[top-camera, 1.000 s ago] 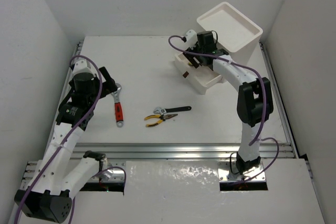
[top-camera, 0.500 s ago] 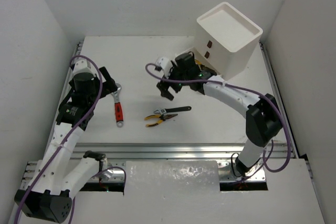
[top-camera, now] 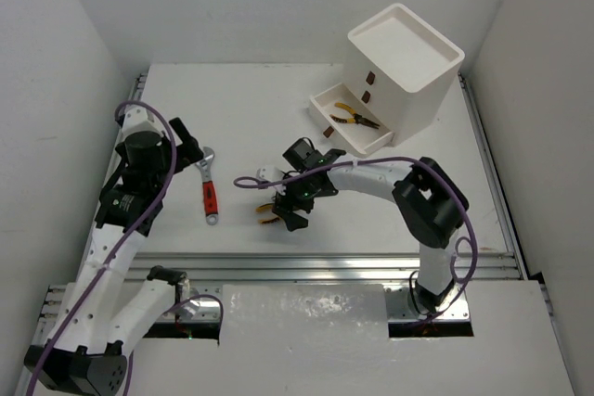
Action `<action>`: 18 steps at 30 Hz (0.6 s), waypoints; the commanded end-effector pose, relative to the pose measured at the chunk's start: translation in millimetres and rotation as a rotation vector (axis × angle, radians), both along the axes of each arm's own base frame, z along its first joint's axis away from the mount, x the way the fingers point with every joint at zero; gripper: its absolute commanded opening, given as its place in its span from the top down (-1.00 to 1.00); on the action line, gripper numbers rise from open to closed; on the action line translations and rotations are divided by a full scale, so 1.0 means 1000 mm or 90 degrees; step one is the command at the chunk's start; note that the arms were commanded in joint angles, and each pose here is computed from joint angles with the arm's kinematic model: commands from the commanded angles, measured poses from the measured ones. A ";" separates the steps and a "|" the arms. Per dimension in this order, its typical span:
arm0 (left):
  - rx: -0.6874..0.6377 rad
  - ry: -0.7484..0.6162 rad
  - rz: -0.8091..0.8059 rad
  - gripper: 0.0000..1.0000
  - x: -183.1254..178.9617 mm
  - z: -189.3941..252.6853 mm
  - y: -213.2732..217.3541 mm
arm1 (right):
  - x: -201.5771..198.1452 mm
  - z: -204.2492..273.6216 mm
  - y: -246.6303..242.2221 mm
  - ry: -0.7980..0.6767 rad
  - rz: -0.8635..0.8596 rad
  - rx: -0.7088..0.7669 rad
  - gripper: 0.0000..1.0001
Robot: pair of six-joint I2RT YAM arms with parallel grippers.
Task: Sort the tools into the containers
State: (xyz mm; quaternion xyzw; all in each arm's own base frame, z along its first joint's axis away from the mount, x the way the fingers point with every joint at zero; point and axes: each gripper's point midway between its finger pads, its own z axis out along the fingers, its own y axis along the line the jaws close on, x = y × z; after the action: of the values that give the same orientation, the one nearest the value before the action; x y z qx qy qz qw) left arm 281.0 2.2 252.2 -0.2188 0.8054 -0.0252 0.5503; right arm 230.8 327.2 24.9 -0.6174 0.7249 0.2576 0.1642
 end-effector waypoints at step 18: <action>-0.010 -0.022 -0.036 -1.00 0.006 0.007 -0.010 | -0.015 -0.038 0.002 0.067 0.009 -0.008 -0.30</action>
State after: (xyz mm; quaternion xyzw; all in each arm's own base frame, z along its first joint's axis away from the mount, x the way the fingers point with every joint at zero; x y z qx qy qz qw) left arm 282.4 -4.7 249.7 -0.2084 0.8115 -0.0396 0.5445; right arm 251.1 339.2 4.8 -0.6243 0.7166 0.2486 0.1869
